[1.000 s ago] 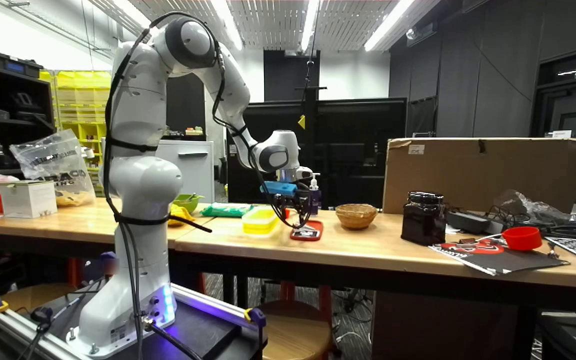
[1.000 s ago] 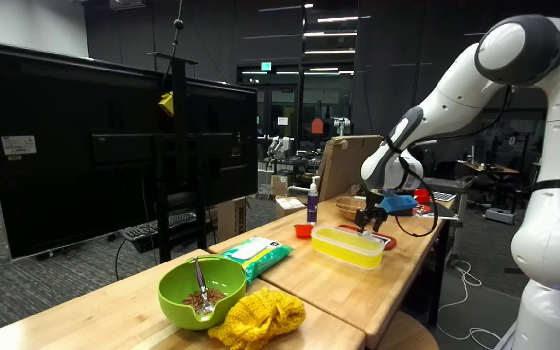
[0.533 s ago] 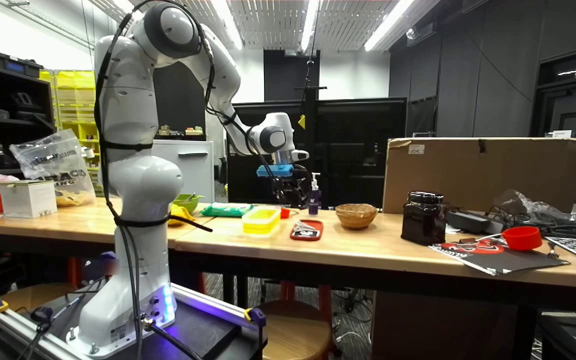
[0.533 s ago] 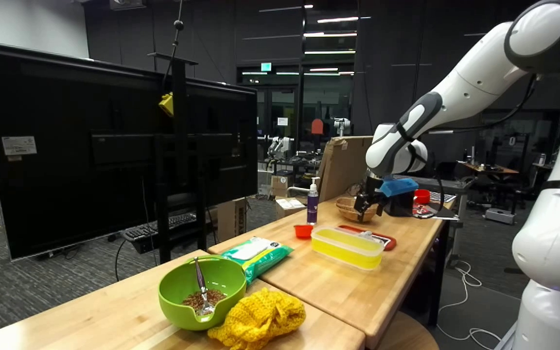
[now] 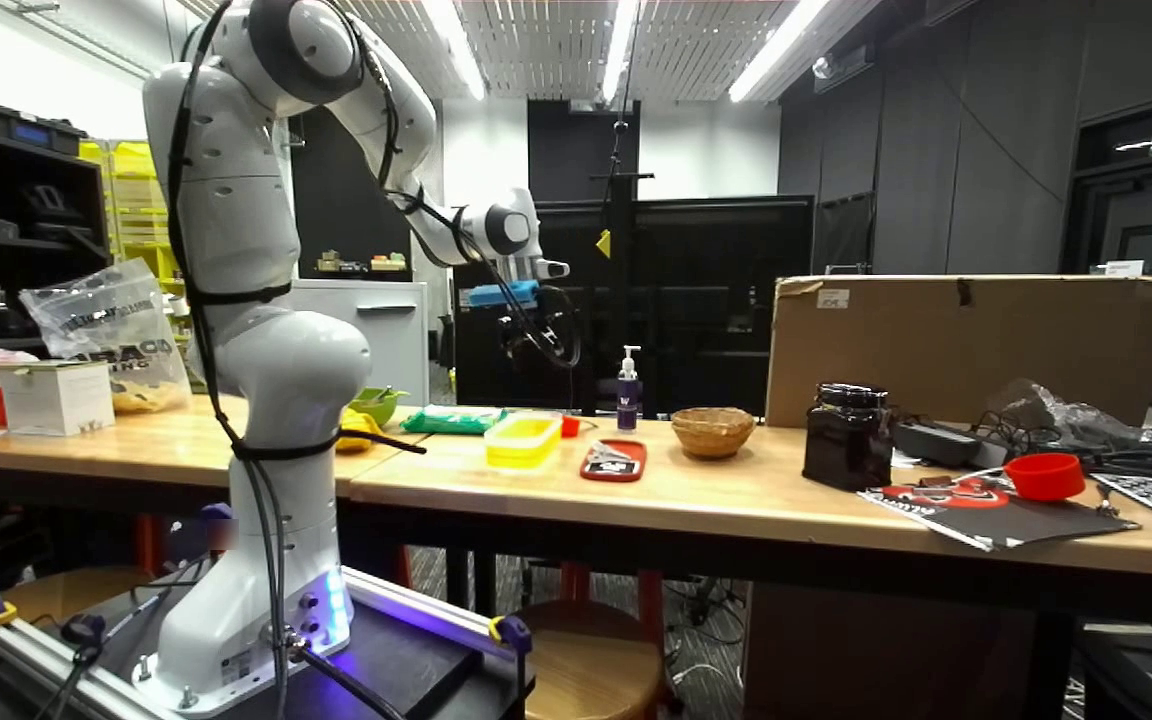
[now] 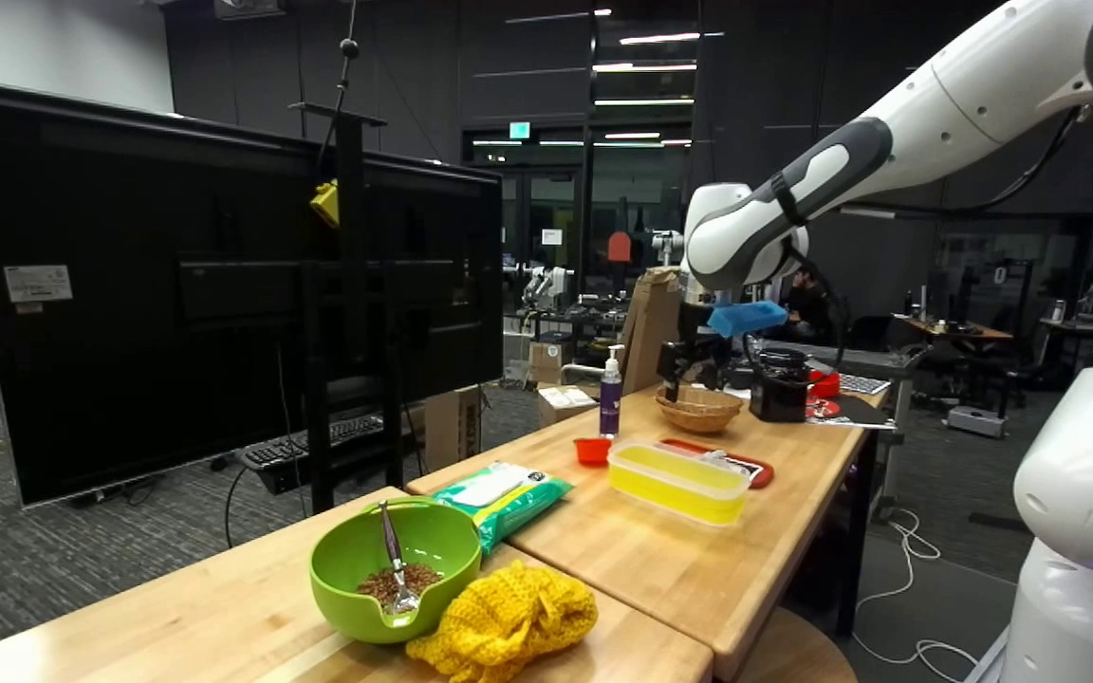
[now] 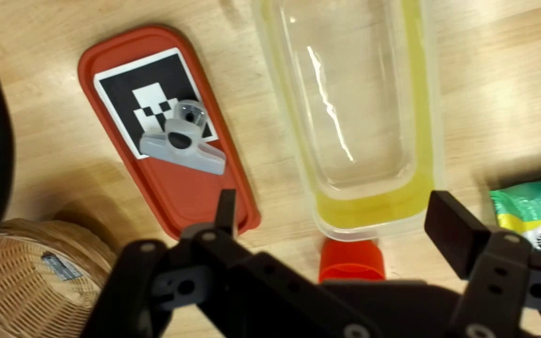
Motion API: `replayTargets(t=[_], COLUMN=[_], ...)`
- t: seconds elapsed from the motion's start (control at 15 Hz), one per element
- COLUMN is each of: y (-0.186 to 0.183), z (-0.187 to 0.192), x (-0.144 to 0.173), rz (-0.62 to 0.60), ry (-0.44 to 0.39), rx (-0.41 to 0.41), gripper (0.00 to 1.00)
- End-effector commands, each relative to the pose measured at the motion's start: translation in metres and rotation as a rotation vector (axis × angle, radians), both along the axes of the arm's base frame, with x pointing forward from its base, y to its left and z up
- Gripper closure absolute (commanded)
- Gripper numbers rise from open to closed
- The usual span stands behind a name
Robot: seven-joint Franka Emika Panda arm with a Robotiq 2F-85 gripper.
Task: Put the white object on the red lid.
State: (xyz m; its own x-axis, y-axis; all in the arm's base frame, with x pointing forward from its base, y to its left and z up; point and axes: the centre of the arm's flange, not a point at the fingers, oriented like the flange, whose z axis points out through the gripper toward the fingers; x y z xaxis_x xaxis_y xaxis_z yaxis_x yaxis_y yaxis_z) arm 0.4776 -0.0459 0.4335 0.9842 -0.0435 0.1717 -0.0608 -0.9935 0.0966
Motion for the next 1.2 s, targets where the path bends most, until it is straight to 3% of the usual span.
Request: replayTargets(t=[0.0, 0.27, 0.6, 0.87, 1.13], y=[0.057, 0.118, 0.168, 0.171, 0.155], z=[0.026, 0.049, 0.073, 0.07, 0.034], x=[0.0, -0.011, -0.041, -0.098, -0.17], rz=[0.043, 0.095, 0.18, 0.209, 0.179], ry=[0.022, 0.032, 0.013, -0.017, -0.007], rx=[0.0, 0.026, 0.174, 0.243, 0.317], gripper=[0.0, 0.0, 0.0, 0.0, 0.0])
